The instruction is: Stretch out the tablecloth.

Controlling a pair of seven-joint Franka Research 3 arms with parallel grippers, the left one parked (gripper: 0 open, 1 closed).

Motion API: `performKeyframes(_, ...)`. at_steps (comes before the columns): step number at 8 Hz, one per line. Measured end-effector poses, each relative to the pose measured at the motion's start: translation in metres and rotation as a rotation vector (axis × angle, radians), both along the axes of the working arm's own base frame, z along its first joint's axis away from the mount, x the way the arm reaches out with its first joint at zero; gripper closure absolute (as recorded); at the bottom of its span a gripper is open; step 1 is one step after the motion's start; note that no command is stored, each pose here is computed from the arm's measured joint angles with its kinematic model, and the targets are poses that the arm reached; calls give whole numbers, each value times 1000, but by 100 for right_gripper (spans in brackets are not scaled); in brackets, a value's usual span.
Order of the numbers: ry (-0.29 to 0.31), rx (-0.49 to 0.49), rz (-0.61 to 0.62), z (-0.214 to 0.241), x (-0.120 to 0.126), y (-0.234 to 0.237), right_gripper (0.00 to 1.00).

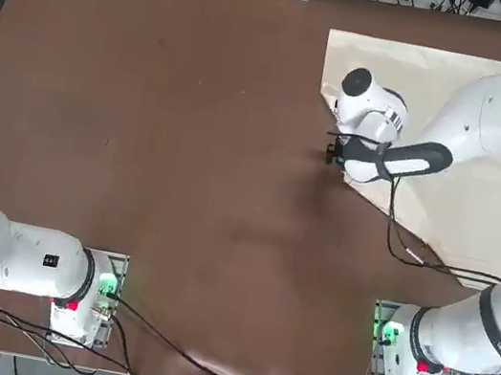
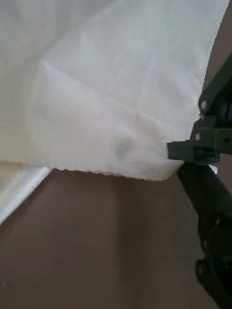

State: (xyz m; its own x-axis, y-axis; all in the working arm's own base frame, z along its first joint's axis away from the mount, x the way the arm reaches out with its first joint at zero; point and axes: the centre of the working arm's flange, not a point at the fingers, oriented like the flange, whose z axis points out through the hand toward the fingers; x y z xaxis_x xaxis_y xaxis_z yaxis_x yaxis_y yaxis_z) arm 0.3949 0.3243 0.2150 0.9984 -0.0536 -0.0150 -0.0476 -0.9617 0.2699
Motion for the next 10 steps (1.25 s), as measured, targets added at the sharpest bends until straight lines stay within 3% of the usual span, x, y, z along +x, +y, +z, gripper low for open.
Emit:
performKeyframes(4, -11, 32, -12, 11, -63, 62, 89)
performKeyframes(10, -35, 20, -30, 12, -139, 110, 89)
